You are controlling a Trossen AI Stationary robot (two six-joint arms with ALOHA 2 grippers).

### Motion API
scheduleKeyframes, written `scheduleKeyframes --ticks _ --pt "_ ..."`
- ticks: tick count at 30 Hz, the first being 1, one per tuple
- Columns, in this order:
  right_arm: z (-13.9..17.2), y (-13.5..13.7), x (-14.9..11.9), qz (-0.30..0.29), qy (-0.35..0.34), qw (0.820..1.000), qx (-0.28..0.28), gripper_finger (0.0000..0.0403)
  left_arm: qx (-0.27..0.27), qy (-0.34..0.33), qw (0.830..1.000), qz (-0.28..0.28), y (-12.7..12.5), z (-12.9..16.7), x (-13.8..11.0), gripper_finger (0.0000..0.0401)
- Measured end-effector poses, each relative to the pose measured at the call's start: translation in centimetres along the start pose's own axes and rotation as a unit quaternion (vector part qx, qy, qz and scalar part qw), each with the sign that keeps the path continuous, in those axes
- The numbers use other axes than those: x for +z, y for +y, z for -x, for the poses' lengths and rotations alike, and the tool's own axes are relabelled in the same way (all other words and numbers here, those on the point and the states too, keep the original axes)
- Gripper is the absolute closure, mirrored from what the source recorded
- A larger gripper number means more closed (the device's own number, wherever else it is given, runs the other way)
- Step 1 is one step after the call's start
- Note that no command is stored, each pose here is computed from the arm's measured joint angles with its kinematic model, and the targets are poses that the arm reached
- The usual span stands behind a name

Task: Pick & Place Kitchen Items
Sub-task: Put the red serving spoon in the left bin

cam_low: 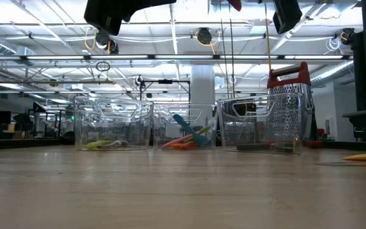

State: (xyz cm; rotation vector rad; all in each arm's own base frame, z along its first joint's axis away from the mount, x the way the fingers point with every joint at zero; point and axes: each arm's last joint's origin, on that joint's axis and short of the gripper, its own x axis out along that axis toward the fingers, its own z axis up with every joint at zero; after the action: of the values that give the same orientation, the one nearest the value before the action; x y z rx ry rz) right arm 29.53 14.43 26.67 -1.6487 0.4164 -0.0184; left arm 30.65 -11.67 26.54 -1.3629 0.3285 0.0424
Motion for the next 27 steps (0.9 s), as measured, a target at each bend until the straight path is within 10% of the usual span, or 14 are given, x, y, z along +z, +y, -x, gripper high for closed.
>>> scheduleKeyframes --ticks 27 --pt "-0.5 0.7 -0.6 -0.007 -0.008 0.999 0.035 0.0373 0.044 0.076 0.995 -0.039 0.2 -5.5 1.0 0.0076"
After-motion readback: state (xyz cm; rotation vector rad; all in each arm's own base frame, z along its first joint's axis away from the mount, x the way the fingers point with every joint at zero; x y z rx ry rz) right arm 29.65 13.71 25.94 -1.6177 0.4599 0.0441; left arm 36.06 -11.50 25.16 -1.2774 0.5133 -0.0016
